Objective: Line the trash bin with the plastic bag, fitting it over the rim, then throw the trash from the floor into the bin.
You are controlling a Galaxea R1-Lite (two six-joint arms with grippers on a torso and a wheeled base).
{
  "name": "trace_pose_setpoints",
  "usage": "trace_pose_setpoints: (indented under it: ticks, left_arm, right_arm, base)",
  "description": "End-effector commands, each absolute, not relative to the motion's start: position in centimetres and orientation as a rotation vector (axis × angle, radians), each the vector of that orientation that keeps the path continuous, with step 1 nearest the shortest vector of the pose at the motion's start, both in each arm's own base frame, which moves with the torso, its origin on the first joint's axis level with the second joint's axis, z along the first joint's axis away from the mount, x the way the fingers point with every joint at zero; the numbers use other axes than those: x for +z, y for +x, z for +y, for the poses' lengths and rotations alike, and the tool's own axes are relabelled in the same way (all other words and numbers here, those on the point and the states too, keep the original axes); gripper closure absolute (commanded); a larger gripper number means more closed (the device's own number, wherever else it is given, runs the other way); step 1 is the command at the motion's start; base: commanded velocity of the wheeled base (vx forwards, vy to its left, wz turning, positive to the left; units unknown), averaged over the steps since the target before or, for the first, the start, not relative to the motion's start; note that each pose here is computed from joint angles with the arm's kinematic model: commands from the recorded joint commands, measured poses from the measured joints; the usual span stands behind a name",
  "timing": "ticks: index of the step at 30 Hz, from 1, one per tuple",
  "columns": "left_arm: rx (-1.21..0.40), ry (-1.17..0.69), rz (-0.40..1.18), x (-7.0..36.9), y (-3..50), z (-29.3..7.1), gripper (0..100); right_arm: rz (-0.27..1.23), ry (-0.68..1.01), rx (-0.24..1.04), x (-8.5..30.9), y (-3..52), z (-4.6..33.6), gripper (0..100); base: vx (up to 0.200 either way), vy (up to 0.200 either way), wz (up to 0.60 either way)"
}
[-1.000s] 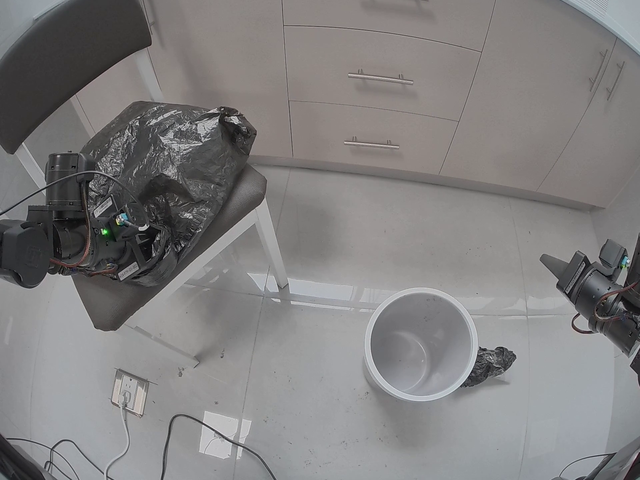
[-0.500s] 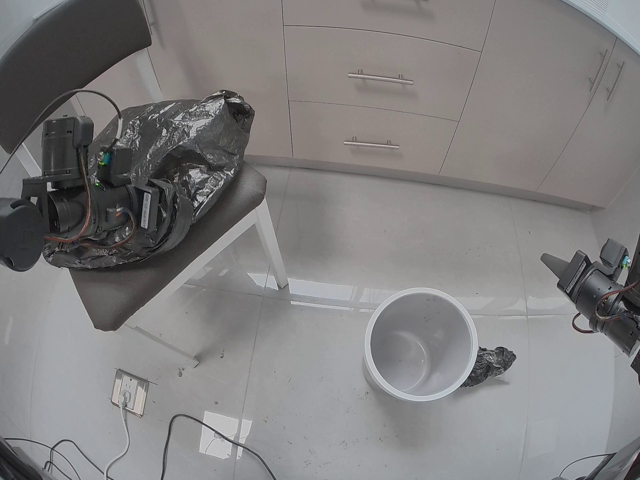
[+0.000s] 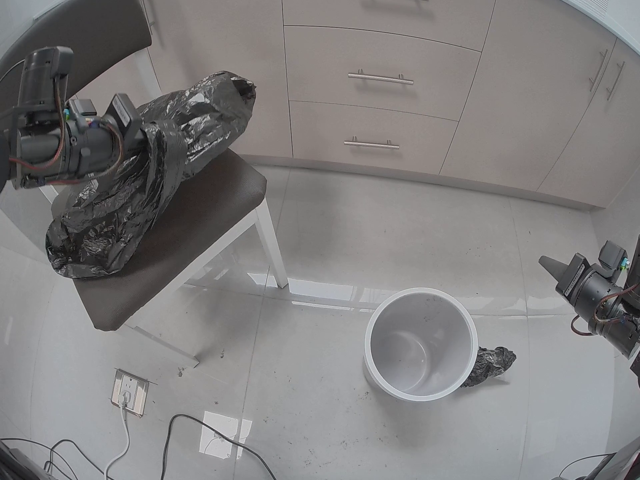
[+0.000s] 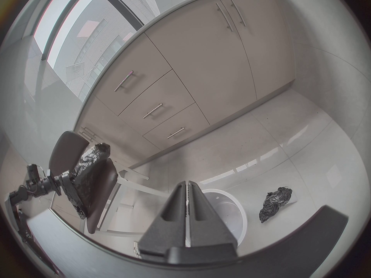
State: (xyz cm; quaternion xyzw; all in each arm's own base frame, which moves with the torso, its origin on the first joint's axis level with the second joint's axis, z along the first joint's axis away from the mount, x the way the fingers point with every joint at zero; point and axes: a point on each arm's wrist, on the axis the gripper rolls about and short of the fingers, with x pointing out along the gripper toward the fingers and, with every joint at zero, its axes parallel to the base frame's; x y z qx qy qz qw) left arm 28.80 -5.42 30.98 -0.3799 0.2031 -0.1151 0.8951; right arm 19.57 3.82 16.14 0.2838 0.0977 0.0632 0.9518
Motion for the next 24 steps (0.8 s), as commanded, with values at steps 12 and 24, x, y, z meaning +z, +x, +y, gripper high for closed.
trace_pose_setpoints:
  ticks: [12, 24]
  left_arm:
    - [-0.735, -1.379, 0.739, 41.2, 18.9, -12.9, 100]
    - [-0.873, -1.255, 0.781, 38.9, 19.5, -17.4, 100]
  right_arm:
    - [0.297, 0.462, 0.292, 14.8, 18.7, 7.3, 100]
    - [0.304, 0.354, 0.49, 15.8, 19.8, 12.4, 0]
  base:
    - [0.0, 0.0, 0.0]
    - [0.0, 0.0, 0.0]
